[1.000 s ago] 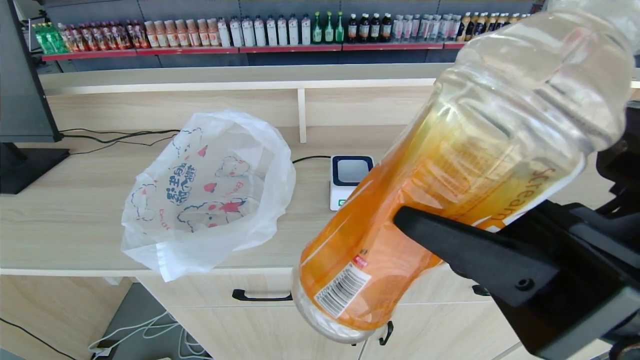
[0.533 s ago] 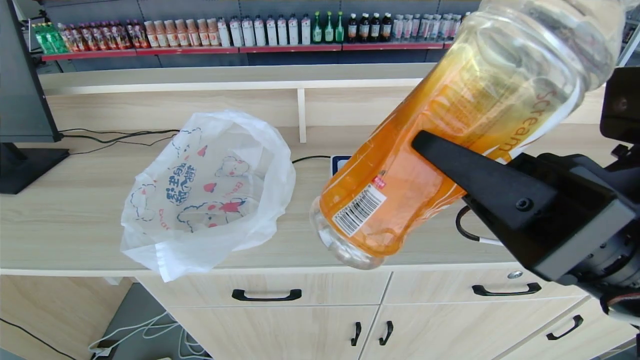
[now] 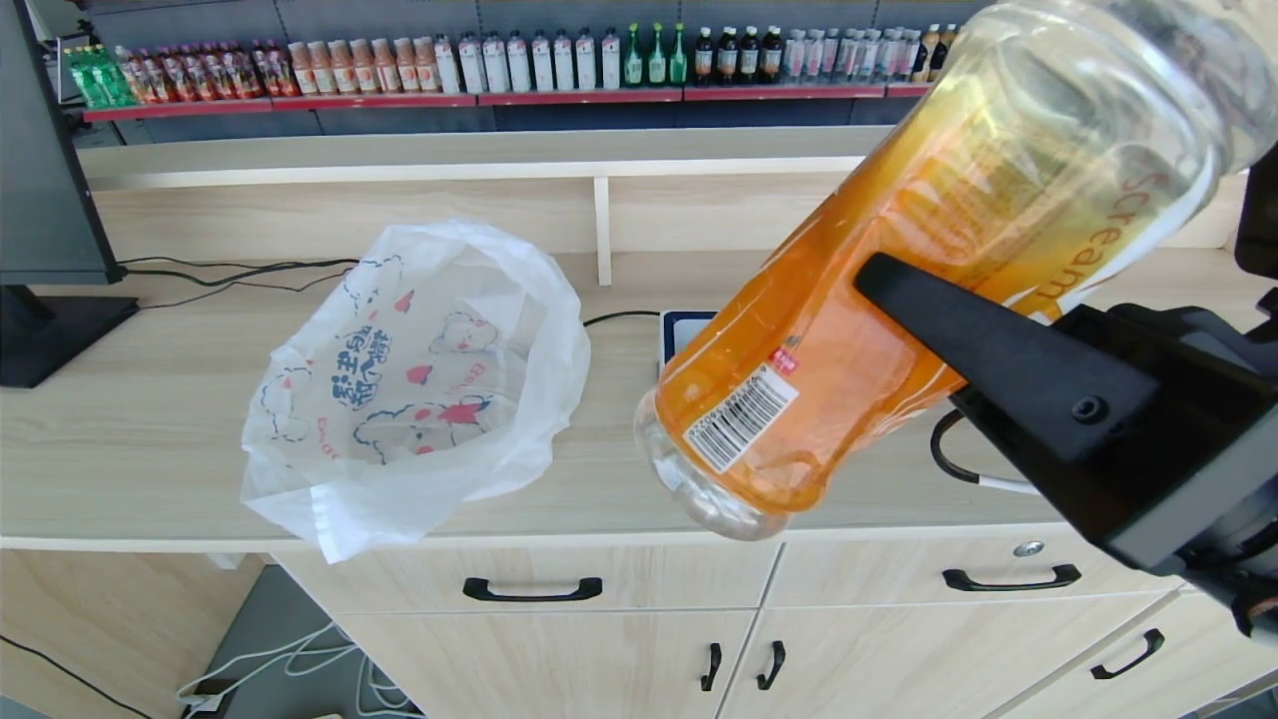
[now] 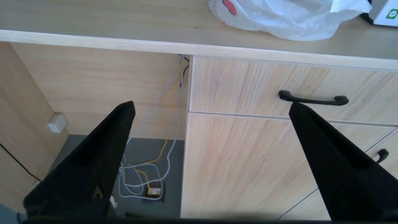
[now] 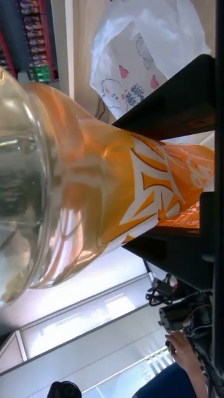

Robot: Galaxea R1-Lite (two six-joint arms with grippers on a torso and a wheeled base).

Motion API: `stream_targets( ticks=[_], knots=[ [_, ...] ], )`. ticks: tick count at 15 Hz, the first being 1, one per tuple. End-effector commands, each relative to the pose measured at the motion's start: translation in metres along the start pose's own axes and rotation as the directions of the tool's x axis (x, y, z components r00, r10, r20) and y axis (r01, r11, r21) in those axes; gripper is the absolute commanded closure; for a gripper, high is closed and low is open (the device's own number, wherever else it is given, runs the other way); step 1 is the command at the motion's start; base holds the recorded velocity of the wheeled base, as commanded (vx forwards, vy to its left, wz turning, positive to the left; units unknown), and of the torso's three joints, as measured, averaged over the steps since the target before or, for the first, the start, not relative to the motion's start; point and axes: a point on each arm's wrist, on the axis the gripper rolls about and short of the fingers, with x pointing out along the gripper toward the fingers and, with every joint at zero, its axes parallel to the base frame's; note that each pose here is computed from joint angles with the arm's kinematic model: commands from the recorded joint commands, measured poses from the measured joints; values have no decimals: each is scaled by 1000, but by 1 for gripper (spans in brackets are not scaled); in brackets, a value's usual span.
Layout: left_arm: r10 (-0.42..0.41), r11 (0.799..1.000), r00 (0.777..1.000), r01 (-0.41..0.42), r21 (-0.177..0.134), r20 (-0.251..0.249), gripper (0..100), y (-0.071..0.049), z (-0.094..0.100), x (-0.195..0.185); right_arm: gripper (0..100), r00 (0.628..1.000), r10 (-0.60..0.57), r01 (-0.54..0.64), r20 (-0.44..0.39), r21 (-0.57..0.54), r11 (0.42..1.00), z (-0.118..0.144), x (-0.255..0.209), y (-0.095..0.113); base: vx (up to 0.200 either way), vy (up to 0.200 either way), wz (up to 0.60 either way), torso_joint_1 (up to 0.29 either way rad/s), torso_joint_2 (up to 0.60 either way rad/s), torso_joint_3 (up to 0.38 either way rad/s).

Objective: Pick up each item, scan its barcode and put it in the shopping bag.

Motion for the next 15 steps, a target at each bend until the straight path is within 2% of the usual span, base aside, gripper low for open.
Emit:
stream_targets(
  ticks=[1,3,6,9,10,11,13,15],
  knots=[
    [0,1000,1000,0,0,0,0,0,0,0,100,1000,-2,2,-5,-2,1000,-1,-3,1,0,0,0,0,0,0],
    [0,1000,1000,0,0,0,0,0,0,0,100,998,-46,44,-37,-62,997,-6,-13,-4,0,0,0,0,0,0],
    [0,1000,1000,0,0,0,0,0,0,0,100,997,-71,66,-44,-95,993,-6,-20,-6,0,0,0,0,0,0],
    [0,1000,1000,0,0,0,0,0,0,0,100,987,-153,141,-54,-187,972,-11,-28,-14,0,0,0,0,0,0],
    [0,1000,1000,0,0,0,0,0,0,0,100,967,-245,215,-63,-309,927,-18,-30,-33,0,0,0,0,0,0],
    [0,1000,1000,0,0,0,0,0,0,0,100,959,-276,229,-62,-400,887,-19,-30,-46,0,0,0,0,0,0],
    [0,1000,1000,0,0,0,0,0,0,0,100,958,-284,228,-45,-484,845,-19,-21,-58,0,0,0,0,0,0],
    [0,1000,1000,0,0,0,0,0,0,0,100,950,-310,235,-23,-600,765,-18,-14,-80,0,0,0,0,0,0]
  ],
)
